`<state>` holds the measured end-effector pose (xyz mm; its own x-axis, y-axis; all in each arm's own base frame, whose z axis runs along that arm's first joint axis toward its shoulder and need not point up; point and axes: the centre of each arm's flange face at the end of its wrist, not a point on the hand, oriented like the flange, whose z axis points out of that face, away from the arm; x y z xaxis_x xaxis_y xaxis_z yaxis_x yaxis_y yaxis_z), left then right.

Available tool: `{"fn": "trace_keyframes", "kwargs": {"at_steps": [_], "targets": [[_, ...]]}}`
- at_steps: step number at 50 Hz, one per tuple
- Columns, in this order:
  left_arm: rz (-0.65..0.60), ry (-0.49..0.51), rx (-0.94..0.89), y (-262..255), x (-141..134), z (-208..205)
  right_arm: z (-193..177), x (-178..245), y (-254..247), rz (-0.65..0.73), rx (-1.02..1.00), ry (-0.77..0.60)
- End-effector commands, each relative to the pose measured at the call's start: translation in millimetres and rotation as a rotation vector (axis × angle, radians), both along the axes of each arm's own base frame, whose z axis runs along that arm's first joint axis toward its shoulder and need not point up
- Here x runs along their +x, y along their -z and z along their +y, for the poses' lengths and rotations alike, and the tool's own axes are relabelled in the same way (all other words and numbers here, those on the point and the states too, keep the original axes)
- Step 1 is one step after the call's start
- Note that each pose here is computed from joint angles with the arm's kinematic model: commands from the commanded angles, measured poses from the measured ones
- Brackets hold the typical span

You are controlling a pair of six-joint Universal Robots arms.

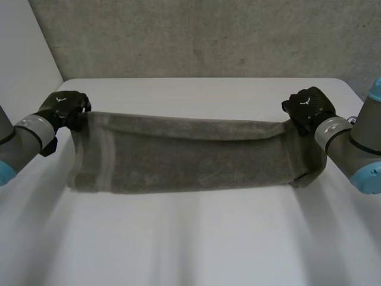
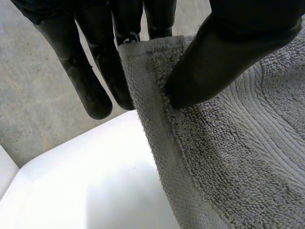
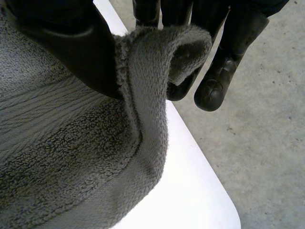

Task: Fold the towel.

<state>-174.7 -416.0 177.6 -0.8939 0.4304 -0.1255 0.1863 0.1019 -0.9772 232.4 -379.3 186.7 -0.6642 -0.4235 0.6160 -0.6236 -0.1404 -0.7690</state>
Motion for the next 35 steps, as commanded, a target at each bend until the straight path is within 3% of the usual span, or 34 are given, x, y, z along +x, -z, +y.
{"fn": "trace_keyframes", "kwargs": {"at_steps": [1,12,23,33,35], "targets": [[0.003,-0.001,0.011,5.4,-1.1,0.1,-3.4,-0.4,11.3,0.008,0.020,0.015],[0.003,0.001,0.015,5.3,-1.2,0.1,4.2,7.0,20.1,0.023,0.049,0.000],[0.013,-0.019,-0.010,-33.5,7.0,18.4,19.1,-1.7,-52.1,-0.090,-0.067,0.047],[0.016,-0.012,-0.002,-48.5,14.4,57.4,60.2,-14.5,-69.5,-0.192,0.010,0.063],[0.020,0.037,0.024,-43.0,10.5,78.9,69.8,-17.2,-63.6,-0.176,0.051,0.064]]}}
